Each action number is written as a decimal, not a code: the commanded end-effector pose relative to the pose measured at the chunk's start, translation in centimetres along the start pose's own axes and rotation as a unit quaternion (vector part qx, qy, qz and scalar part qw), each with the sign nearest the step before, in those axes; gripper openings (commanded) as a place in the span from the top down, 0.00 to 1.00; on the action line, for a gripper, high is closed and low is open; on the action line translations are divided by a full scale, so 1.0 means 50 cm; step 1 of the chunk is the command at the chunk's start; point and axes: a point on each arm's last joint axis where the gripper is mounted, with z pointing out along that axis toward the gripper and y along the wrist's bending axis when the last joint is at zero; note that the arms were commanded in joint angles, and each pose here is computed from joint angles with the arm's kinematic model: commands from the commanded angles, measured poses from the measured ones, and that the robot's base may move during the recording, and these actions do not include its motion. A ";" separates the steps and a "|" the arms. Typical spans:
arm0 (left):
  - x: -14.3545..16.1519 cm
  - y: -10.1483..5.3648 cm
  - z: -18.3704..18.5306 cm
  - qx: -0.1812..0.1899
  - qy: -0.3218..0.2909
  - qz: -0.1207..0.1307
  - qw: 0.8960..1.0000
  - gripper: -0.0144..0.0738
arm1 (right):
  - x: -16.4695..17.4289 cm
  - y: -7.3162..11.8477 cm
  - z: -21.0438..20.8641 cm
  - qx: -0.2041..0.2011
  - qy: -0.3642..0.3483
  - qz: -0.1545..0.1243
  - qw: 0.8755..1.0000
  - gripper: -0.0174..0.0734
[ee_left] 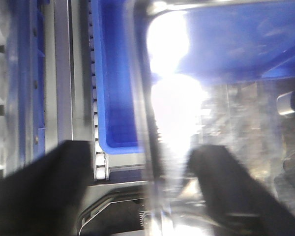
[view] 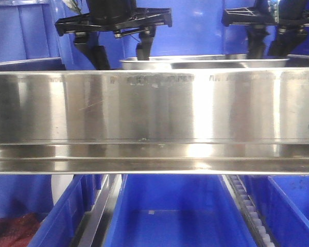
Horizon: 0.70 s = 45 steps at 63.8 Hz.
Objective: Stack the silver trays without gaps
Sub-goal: 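Lower both grippers onto opposite rims of the silver tray and close, then lift the held tray with both grippers and pull it toward the robot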
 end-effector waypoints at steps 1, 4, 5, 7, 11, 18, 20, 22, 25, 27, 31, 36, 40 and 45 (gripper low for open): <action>-0.020 -0.003 -0.069 0.026 -0.052 -0.008 0.998 0.64 | -0.007 0.002 -0.053 -0.003 -0.031 -0.006 0.999 0.68; -0.020 -0.003 -0.069 0.025 -0.051 -0.008 0.998 0.73 | -0.007 0.002 -0.053 -0.003 -0.031 -0.006 0.999 0.71; -0.020 -0.003 -0.069 0.025 -0.051 -0.008 0.998 0.76 | -0.007 0.002 -0.053 -0.003 -0.031 -0.006 1.000 0.73; -0.020 -0.003 -0.069 0.025 -0.051 -0.008 0.998 0.81 | -0.007 0.002 -0.053 -0.003 -0.031 -0.006 1.000 0.75; -0.020 -0.003 -0.069 0.025 -0.051 -0.005 0.998 0.90 | -0.007 0.002 -0.055 -0.003 -0.032 -0.006 0.999 0.75; -0.018 -0.001 -0.069 0.022 -0.044 -0.004 0.999 0.88 | -0.006 0.002 -0.066 -0.004 -0.038 -0.006 0.999 0.75; -0.016 0.000 -0.071 0.018 -0.040 -0.004 0.999 0.88 | -0.005 0.002 -0.075 -0.005 -0.043 -0.006 0.999 0.75; -0.015 0.002 -0.076 0.016 -0.039 -0.003 0.999 0.88 | -0.004 0.002 -0.085 -0.006 -0.048 -0.007 0.999 0.75; -0.014 0.005 -0.085 0.013 -0.040 -0.002 0.999 0.88 | -0.003 0.003 -0.099 -0.007 -0.057 -0.006 0.998 0.75; -0.013 0.006 -0.093 0.012 -0.042 0.000 0.999 0.88 | -0.001 0.003 -0.114 -0.008 -0.065 -0.005 0.998 0.75; -0.011 0.009 -0.111 0.012 -0.044 0.014 0.999 0.88 | 0.004 0.003 -0.137 -0.010 -0.075 -0.002 0.997 0.75; -0.005 0.016 -0.136 0.005 -0.038 0.024 0.999 0.88 | 0.012 0.003 -0.170 -0.013 -0.088 0.002 0.996 0.75; 0.001 0.024 -0.164 0.000 -0.038 0.032 0.999 0.88 | 0.021 0.003 -0.200 -0.016 -0.099 0.004 0.995 0.75; 0.007 0.035 -0.199 -0.010 -0.044 0.039 0.998 0.88 | 0.034 0.004 -0.234 -0.019 -0.110 0.009 0.994 0.75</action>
